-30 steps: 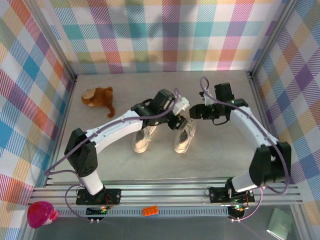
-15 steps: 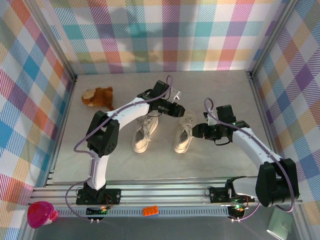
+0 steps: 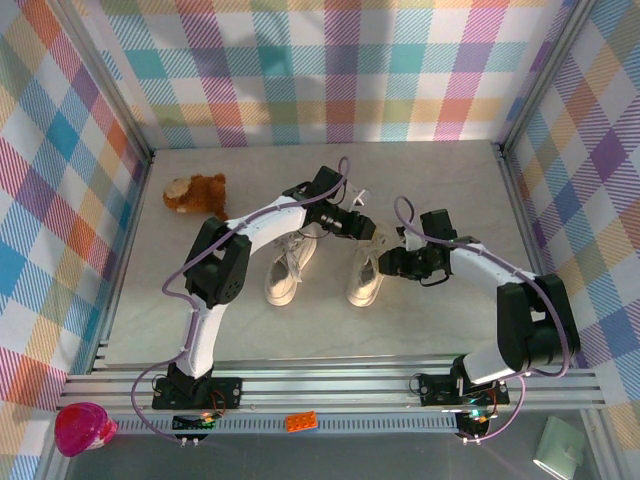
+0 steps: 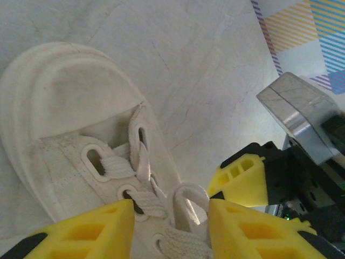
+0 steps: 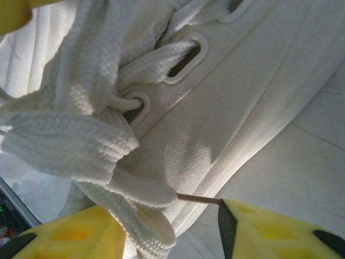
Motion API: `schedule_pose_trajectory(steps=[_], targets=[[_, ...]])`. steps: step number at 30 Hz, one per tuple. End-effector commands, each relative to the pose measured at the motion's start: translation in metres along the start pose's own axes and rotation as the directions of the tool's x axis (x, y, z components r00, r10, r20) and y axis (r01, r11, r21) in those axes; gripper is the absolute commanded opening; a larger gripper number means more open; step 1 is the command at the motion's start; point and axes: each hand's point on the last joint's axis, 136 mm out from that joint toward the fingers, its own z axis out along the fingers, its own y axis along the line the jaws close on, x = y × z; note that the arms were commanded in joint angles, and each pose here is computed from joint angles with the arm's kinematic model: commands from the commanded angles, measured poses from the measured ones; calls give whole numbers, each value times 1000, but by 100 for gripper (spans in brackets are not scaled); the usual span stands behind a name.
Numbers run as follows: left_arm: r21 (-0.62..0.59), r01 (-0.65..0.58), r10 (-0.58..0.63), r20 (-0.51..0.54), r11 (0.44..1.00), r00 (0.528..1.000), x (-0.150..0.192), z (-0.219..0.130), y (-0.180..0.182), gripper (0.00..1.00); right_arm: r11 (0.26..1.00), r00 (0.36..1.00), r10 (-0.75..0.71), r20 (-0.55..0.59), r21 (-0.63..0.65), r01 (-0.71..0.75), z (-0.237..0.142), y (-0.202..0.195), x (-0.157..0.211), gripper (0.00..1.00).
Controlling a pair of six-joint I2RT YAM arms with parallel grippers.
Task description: Tie the shoes
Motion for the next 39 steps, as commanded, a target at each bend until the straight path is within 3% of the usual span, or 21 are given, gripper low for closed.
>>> schedule_pose_trajectory(steps=[1,15,25,28,34,37,39], targets=[[51,14,-13,-16,999,1000,0,1,-11,41,998,998,-62,15,-12,62,2,7,-10,41],[37,53,-49,-94,998,994,9,11,-1,44,995,995,-101,-2,23,101,3,4,-8,18],[73,49,-40,-117,996,992,12,8,-11,44,991,992,-121,-21,54,122,4,5,-11,9],[129,45,-29,-122,991,992,9,7,-22,37,989,991,-127,-32,73,129,4,4,-12,8],[160,-13,24,-67,987,997,-5,-13,-36,8,986,989,-136,-52,93,140,6,4,-13,7],[144,-33,37,-29,989,999,-12,-23,-34,4,984,988,-141,-65,101,147,7,4,-11,6],[119,-43,45,-21,992,999,-13,-24,-30,10,984,988,-142,-66,104,148,7,4,-11,6]])
